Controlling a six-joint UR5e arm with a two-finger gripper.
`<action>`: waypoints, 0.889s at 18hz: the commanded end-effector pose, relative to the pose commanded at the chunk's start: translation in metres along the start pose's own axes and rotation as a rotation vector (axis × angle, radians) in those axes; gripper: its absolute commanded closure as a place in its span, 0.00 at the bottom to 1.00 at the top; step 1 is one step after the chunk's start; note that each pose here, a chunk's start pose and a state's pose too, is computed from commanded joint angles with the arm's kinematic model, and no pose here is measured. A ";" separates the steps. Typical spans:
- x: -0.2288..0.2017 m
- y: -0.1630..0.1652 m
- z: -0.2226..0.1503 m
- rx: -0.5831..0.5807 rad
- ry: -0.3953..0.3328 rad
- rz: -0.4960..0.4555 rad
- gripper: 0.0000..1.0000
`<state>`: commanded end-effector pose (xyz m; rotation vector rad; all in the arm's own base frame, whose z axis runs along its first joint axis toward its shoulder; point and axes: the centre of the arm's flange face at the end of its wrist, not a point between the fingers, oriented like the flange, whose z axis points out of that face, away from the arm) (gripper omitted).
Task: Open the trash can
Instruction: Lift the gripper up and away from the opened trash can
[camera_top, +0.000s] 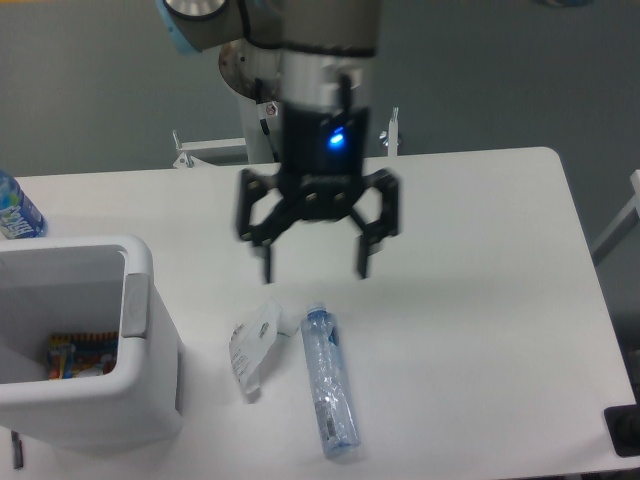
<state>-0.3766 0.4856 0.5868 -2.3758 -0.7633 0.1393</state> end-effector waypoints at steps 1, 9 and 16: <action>-0.004 0.003 0.003 -0.016 -0.019 0.025 0.00; -0.041 0.040 0.017 -0.265 -0.144 0.295 0.00; -0.059 0.060 0.016 -0.351 -0.198 0.476 0.00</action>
